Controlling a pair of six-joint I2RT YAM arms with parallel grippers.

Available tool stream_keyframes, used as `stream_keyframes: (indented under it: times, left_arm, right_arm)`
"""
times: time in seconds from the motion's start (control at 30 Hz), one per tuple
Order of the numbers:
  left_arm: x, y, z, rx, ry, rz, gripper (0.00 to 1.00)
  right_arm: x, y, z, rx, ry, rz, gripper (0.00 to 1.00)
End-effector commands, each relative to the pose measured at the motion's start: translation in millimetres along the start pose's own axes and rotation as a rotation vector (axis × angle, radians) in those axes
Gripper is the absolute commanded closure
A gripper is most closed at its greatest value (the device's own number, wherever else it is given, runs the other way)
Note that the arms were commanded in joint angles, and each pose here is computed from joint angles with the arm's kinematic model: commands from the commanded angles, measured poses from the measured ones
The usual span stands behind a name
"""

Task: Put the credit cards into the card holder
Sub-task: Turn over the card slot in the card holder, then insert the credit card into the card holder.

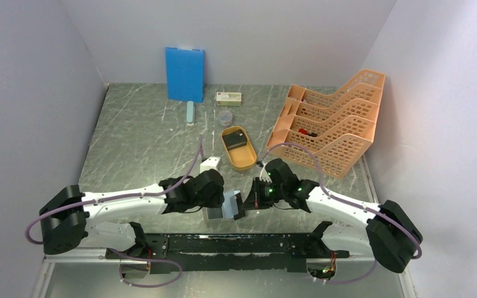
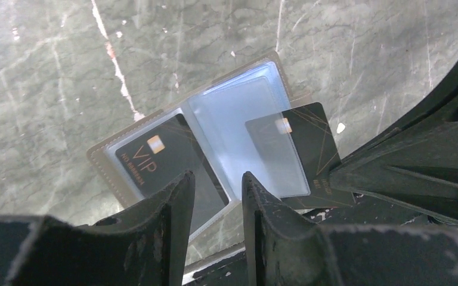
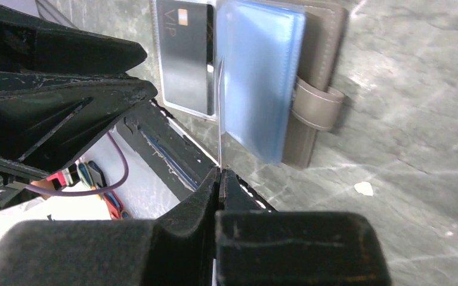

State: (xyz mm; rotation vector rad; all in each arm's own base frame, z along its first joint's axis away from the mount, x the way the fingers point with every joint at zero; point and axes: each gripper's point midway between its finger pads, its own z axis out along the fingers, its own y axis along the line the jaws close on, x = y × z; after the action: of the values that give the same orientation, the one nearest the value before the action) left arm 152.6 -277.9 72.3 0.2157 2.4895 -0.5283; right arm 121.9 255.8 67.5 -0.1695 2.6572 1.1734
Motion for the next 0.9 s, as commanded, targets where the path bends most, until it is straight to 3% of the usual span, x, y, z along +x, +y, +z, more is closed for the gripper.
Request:
stream_keyframes:
  times: [0.0, 0.47, 0.87]
  left_arm:
    - [4, 21, -8, -0.055, -0.03, -0.029, 0.6]
    - [6, 33, -21, 0.001, -0.096, -0.127, 0.53]
    - [15, 56, -19, -0.052, -0.122, -0.171, 0.54]
  right_arm:
    - [-8, 25, 9, -0.055, 0.005, -0.047, 1.0]
    - [2, 36, 40, -0.026, 0.046, -0.075, 1.0]
    - [-10, 46, 50, -0.001, -0.017, -0.092, 1.0]
